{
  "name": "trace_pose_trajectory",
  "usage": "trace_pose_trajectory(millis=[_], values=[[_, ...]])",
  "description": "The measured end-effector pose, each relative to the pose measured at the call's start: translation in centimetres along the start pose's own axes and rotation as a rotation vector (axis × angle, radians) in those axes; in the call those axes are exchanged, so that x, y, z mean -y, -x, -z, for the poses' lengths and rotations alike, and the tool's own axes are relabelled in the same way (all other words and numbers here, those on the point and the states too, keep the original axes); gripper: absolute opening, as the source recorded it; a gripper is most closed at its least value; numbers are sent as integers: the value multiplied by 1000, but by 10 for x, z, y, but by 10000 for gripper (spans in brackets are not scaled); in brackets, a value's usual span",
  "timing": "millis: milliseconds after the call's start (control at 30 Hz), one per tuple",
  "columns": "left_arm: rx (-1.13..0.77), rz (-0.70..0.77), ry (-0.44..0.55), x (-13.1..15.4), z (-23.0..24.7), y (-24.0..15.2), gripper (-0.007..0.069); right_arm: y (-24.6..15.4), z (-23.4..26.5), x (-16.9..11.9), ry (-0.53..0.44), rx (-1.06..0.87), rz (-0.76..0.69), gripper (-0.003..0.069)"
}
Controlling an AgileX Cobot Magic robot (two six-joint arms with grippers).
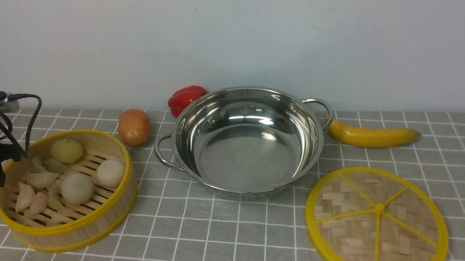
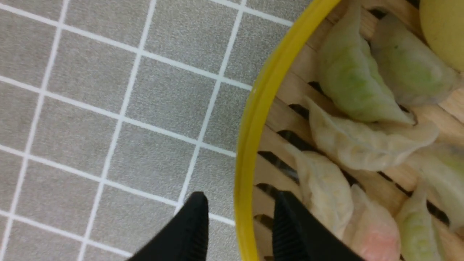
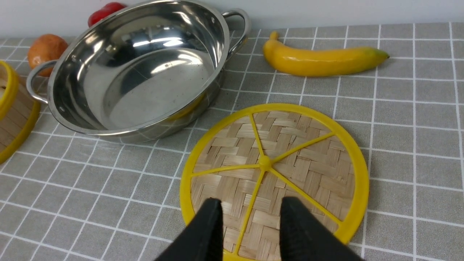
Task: Place the steamer in the pot on the grey tablecloth, and put the lid on the steamer.
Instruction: 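Grasp the rim of the steamer basket holding the buns with the left gripper, then place the bamboo steamer basket with dumplings into the steel pot with the left gripper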
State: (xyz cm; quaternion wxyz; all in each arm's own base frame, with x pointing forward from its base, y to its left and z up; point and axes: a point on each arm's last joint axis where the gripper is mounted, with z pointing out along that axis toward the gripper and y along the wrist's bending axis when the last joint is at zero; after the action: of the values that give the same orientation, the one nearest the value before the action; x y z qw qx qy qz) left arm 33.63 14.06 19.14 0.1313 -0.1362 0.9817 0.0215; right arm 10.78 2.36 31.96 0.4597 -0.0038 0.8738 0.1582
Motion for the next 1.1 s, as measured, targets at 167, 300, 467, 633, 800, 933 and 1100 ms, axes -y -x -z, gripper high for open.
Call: trace_pose_trajectory(millis=[167,300,467,633,800,933,1100], values=[[-3,4,-3,0,-10,1,243,0,0,0,3,1,-3,242],[-29,5,-5,-1,-26,1,243,0,0,-1,14,2,-15,242],[-65,30,-8,-1,-43,-1,188,0,0,-1,15,2,-15,242],[-62,86,5,-2,-43,0,29,0,0,-1,16,0,-15,242],[-70,78,55,-6,-27,9,29,-2,0,-2,21,-17,-15,242],[-24,49,110,-14,14,32,30,-3,0,-2,25,-30,-16,242],[66,48,64,-11,65,58,30,-5,0,-3,29,-50,-15,242]])
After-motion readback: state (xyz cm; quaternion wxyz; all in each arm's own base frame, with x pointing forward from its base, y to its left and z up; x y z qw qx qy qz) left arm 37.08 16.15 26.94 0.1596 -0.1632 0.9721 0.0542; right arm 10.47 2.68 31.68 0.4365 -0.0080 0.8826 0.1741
